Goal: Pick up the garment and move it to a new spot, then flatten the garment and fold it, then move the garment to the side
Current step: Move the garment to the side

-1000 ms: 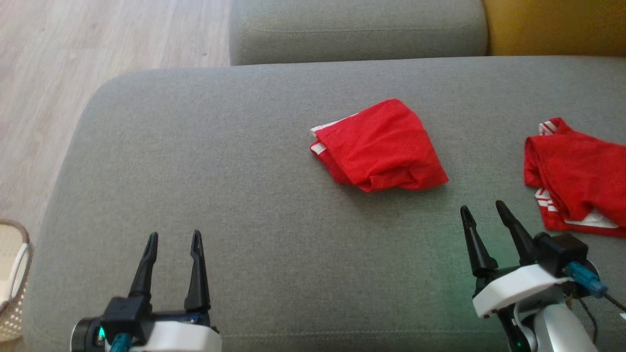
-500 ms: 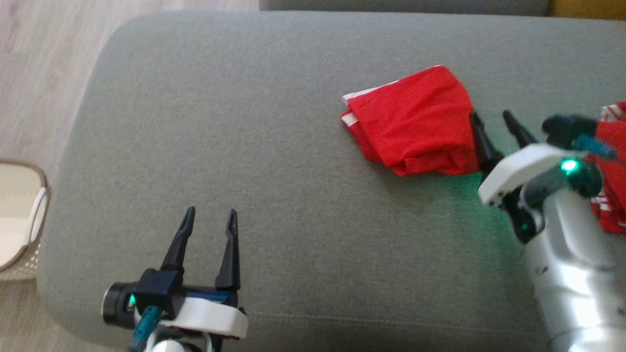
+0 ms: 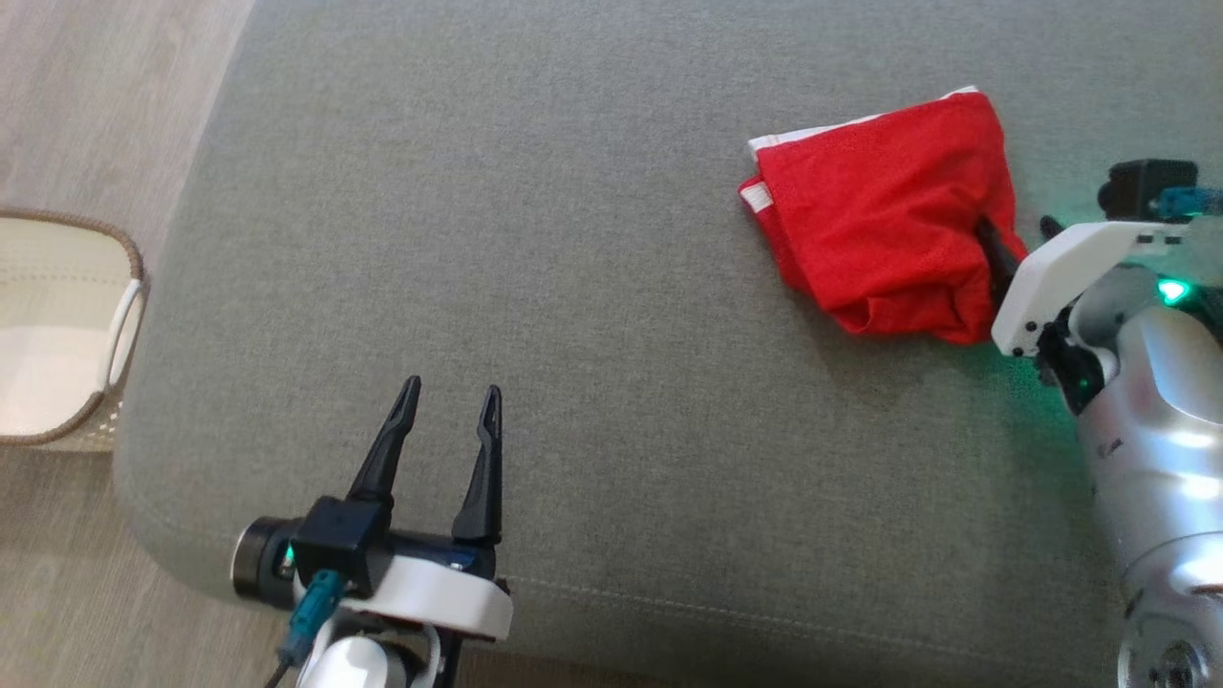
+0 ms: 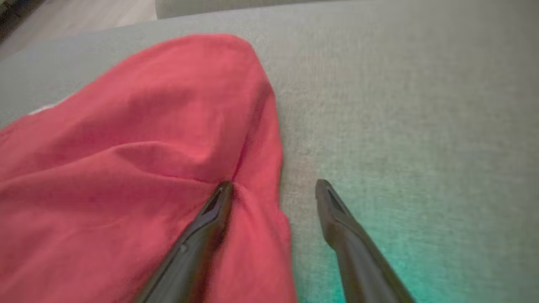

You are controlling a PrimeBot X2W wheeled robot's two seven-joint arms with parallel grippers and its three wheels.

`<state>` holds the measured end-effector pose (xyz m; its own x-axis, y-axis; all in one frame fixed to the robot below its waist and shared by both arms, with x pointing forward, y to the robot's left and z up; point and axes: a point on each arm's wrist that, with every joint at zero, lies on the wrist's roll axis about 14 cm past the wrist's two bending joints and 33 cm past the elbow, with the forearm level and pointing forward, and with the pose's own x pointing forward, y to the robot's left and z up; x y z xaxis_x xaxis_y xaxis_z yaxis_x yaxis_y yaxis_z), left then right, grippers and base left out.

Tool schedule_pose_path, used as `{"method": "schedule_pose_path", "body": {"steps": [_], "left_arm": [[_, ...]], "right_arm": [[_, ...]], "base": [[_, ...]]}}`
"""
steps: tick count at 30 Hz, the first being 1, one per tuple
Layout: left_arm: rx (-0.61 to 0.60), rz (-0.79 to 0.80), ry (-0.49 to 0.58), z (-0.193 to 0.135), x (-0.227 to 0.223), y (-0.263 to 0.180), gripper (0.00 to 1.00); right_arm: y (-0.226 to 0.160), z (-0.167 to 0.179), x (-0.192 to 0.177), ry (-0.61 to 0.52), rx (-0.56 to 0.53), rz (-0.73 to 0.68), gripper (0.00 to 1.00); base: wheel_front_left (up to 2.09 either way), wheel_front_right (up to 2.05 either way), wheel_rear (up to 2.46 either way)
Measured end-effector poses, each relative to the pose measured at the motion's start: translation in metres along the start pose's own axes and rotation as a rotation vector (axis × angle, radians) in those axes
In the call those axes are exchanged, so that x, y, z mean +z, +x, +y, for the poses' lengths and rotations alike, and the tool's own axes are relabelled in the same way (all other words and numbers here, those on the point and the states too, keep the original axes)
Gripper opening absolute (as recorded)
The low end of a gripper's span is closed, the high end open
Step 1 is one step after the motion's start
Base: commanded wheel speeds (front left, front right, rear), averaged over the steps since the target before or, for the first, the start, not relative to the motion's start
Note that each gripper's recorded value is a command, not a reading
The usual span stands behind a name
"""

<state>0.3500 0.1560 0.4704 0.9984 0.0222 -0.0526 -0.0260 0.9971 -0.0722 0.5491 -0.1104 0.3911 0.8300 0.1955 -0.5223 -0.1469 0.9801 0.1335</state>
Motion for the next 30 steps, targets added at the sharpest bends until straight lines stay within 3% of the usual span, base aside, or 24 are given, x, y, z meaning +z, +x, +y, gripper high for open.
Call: {"method": "schedule_pose_path", "body": {"steps": [4,5,6,7,11,17,25,30], "left_arm": [[-0.001,0.007,0.002,0.0,-0.002,0.002,1.0],[-0.003,0.005,0.003,-0.001,-0.002,0.003,1.0],[-0.007,0.002,0.004,-0.002,-0.001,0.004,1.0],[-0.01,-0.001,0.003,-0.002,0.0,0.005,1.0],[-0.018,-0.005,-0.002,-0.006,0.001,0.008,1.0],[-0.059,-0.014,-0.007,-0.018,0.002,0.014,1.0],[-0.154,-0.02,-0.003,-0.043,0.001,0.027,1.0],[-0.239,-0.016,-0.009,-0.067,-0.004,0.036,1.0]], "right_arm": [[0.005,0.005,-0.006,-0.007,0.009,0.035,1.0],[0.005,0.006,-0.005,-0.011,0.01,0.04,0.82],[0.005,0.006,-0.006,-0.013,0.011,0.043,0.18],[0.005,0.006,-0.006,-0.015,0.011,0.046,0.0],[0.001,0.009,-0.004,-0.019,0.015,0.018,0.0],[-0.012,-0.013,0.008,-0.012,-0.034,-0.055,0.0],[-0.04,-0.067,0.026,-0.007,-0.152,-0.138,0.0],[-0.067,-0.118,0.045,-0.022,-0.266,-0.216,0.0]], "base": [[0.0,0.0,0.0],[0.0,0.0,0.0],[0.0,0.0,0.0],[0.0,0.0,0.0],[0.0,0.0,0.0],[0.0,0.0,0.0],[0.0,0.0,0.0],[0.0,0.0,0.0]]}}
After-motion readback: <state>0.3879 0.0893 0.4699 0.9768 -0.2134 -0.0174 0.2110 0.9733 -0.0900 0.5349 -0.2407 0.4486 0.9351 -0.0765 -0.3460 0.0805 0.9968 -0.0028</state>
